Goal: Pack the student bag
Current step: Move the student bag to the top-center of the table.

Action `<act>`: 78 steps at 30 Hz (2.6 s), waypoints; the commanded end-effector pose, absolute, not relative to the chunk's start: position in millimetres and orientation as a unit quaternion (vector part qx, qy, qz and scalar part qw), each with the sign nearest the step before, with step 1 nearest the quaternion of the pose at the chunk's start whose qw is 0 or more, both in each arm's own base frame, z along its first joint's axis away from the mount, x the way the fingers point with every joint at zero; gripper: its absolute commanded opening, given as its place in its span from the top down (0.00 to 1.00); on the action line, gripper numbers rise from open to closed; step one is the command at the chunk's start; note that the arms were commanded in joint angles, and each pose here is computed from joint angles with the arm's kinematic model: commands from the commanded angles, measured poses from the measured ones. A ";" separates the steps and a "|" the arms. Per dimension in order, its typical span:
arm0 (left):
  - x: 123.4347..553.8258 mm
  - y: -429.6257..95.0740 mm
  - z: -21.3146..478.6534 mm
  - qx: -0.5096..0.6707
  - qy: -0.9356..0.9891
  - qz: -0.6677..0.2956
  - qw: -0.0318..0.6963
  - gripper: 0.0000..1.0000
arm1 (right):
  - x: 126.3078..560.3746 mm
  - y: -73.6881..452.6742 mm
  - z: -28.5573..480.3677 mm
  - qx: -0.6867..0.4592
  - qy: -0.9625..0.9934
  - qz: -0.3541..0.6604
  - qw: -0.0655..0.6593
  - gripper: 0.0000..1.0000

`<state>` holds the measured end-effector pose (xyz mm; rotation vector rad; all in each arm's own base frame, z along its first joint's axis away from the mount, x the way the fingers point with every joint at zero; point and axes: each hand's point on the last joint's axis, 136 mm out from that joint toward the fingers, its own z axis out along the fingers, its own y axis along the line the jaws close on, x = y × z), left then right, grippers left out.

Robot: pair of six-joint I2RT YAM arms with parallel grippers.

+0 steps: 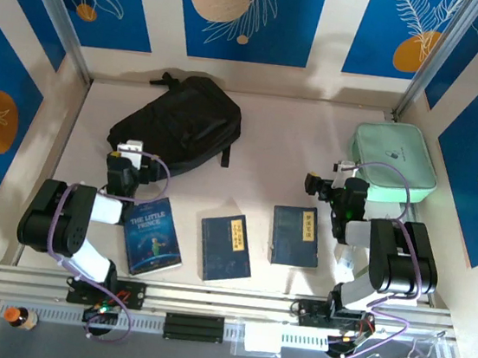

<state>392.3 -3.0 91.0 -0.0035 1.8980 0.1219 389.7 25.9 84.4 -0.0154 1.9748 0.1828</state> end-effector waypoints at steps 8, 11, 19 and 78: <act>394.3 -8.4 92.8 0.012 0.810 0.049 0.584 0.00 | 397.1 26.7 94.4 -0.010 0.826 0.082 0.557 0.01; 394.2 -8.3 92.6 0.012 0.810 0.049 0.584 0.00 | 396.9 26.7 93.5 -0.010 0.827 0.082 0.556 0.01; 394.5 -8.2 92.8 0.012 0.810 0.049 0.584 0.00 | 397.4 26.2 93.2 -0.010 0.828 0.082 0.555 0.01; 406.8 -342.1 84.7 0.095 0.894 -0.369 0.234 0.09 | 414.8 162.8 102.2 0.209 0.891 0.324 0.239 0.01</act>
